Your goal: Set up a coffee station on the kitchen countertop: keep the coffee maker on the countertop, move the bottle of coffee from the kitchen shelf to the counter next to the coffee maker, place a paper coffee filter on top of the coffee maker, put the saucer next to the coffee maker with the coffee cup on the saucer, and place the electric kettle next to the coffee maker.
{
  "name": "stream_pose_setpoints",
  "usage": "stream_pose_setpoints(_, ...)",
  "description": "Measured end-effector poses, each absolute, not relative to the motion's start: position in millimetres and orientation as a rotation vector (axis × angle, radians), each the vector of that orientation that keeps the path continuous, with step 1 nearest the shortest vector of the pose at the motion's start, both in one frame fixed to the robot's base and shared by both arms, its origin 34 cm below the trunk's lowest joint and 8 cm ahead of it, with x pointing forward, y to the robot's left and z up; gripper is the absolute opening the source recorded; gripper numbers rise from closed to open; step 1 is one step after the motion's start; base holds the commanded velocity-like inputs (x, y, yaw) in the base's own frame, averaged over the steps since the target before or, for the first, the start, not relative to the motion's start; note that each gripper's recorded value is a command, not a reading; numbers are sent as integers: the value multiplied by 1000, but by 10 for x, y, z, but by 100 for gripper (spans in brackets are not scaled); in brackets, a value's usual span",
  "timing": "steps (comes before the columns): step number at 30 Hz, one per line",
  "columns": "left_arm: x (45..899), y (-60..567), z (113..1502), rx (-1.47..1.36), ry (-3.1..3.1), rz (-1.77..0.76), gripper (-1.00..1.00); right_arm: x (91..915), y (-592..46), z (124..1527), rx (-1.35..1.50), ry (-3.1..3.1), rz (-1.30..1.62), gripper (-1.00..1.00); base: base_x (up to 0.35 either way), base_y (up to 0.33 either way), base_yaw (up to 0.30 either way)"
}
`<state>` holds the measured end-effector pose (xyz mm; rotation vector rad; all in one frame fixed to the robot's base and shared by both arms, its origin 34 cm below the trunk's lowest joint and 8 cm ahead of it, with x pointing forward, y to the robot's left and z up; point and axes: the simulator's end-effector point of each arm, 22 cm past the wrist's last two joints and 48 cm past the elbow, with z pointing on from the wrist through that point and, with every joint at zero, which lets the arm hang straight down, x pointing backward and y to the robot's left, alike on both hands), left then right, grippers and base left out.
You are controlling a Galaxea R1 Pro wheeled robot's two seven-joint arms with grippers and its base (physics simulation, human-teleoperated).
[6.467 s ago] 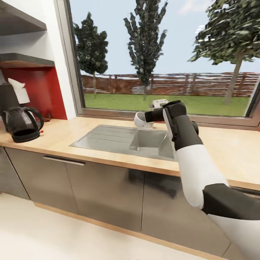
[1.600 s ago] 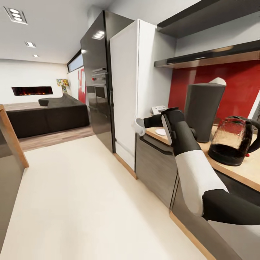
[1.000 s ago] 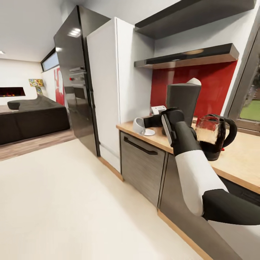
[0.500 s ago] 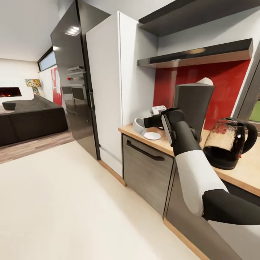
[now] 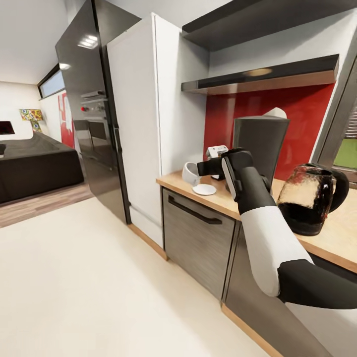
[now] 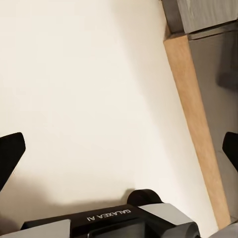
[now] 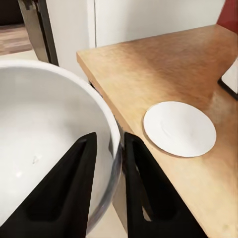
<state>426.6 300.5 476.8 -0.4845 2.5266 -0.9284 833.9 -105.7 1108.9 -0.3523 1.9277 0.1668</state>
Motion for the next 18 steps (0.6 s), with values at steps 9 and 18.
stream_pose_setpoints(9, 4267, 3006, 4767, -484, 2527, -928, 100, 8334, -1060, 11117, -351, 1922, 166, -100, 108, 114, -12)
stream_pose_setpoints(18, 4269, 3002, 4770, -483, 2525, -930, 100, 8361, -1138, 11139, -348, 1924, 108, -100, 2, 2, 0)
